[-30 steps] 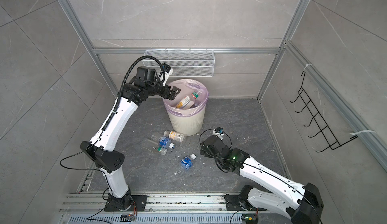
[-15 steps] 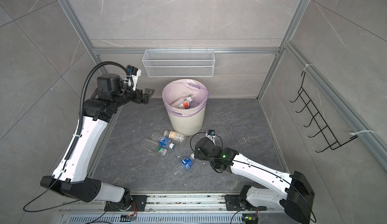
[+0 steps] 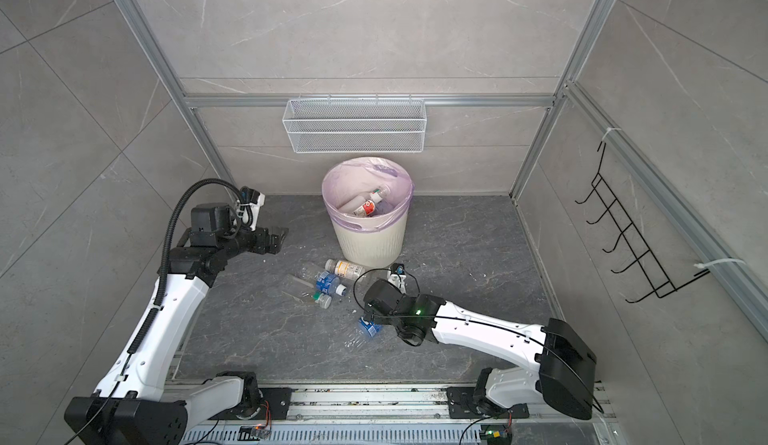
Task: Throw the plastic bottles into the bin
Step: 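Lower the right gripper onto the lone blue-labelled water bottle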
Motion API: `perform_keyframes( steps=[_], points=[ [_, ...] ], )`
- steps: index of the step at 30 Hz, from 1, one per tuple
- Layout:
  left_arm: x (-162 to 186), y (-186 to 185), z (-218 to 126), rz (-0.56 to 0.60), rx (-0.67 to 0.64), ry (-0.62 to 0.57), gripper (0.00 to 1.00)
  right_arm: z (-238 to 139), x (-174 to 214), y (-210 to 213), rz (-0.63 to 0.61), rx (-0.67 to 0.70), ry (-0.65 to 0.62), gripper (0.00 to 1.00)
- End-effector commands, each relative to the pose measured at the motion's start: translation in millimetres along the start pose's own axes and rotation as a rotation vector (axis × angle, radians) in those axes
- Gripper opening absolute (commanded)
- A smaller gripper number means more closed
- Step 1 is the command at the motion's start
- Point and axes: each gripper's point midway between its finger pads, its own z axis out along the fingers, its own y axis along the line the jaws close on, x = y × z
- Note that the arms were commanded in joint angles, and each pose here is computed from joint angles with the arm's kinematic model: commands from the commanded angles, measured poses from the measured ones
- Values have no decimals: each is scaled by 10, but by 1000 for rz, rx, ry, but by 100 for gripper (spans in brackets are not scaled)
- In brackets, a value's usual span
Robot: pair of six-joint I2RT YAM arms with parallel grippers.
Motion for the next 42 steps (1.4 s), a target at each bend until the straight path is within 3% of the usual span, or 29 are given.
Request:
perform_keyframes(
  steps=[1, 10, 42],
  points=[
    [31, -70, -13, 23, 32, -55, 100, -3, 8, 90, 80, -7, -11, 99],
    [716, -183, 295, -8, 91, 35, 100, 50, 187, 154, 135, 3, 13, 99],
    [851, -299, 361, -41, 162, 72, 100, 298, 477, 370, 183, 9, 75, 99]
  ],
)
